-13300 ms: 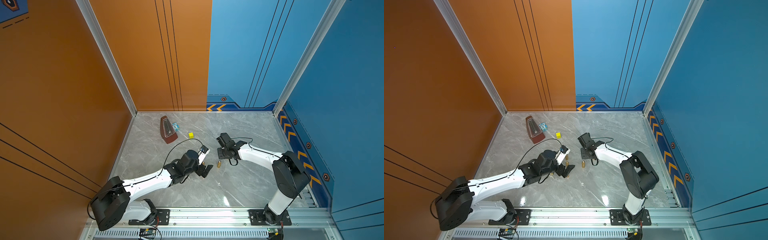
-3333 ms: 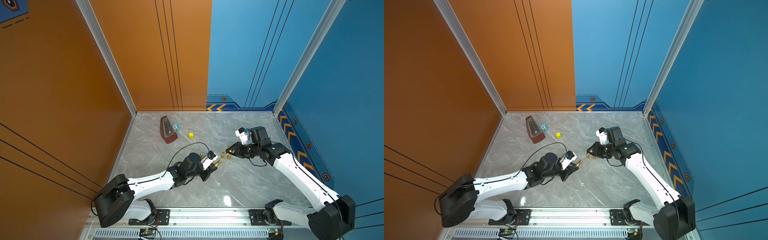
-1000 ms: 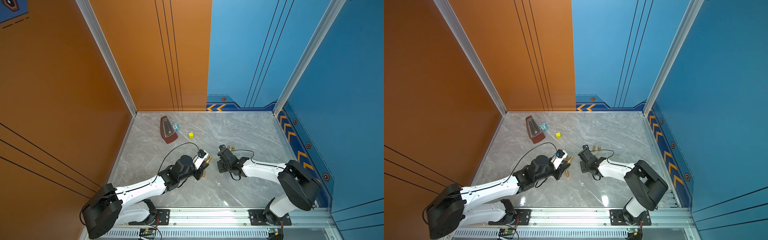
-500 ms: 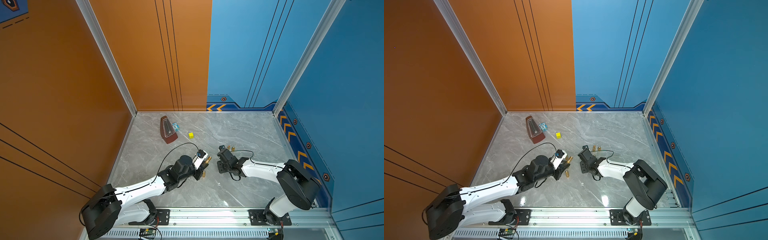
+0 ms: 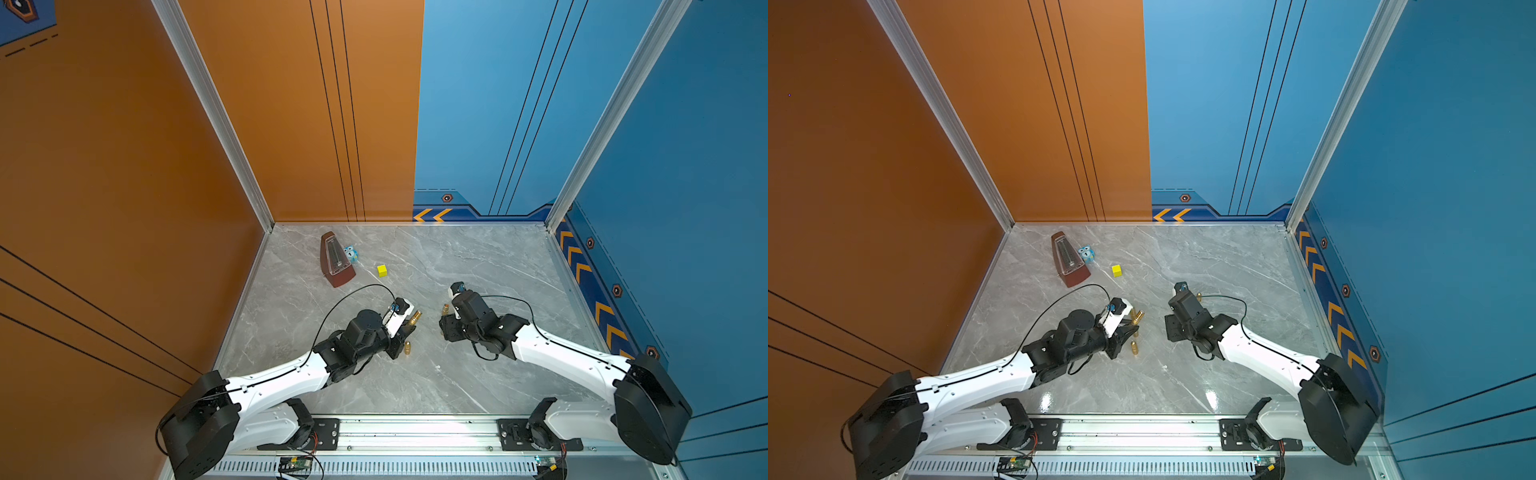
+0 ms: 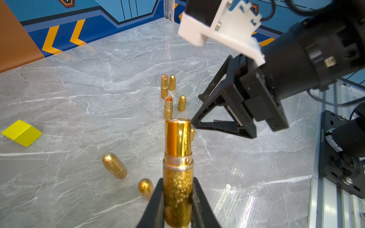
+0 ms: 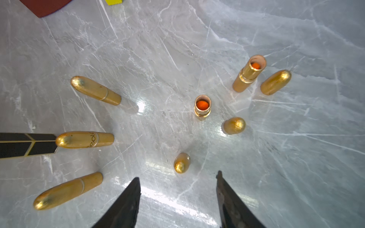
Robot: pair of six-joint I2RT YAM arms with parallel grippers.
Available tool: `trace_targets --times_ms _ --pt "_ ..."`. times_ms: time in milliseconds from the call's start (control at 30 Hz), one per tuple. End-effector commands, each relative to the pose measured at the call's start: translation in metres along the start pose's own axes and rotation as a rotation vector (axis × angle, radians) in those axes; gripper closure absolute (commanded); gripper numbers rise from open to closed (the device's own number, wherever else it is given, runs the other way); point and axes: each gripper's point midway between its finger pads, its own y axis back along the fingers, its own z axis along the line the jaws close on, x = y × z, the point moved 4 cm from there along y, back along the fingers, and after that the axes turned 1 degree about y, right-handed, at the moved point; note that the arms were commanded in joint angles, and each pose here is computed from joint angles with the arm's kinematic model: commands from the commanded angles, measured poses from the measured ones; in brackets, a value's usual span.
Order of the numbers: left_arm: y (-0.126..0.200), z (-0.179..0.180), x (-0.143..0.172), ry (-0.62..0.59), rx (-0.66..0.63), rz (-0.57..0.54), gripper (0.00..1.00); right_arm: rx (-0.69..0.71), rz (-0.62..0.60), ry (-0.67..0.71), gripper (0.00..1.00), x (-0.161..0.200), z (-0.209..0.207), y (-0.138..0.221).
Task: Open the lipstick cap
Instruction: Place the cover at the center of the board, then place the lipstick at the center of the board.
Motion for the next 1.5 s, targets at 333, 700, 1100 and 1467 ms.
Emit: trace_targets --times_ms 333,700,1100,1467 --pt "-0.017 -0.006 -0.011 -0.006 0.064 0.02 1.0 -0.389 0.124 -0.201 0.28 -0.013 0.012 0.068" --pt "-0.025 -0.017 -0.017 -0.022 0.115 0.023 1.0 -0.559 0.123 -0.271 0.25 -0.035 0.037 0.071" --pt "-0.027 -0.025 -0.024 -0.042 0.143 0.013 1.0 -0.603 0.156 -0.273 0.38 -0.044 0.058 0.056" --pt "-0.027 -0.029 -0.029 -0.056 0.143 0.002 1.0 -0.629 0.201 -0.267 0.59 -0.039 0.07 0.041"
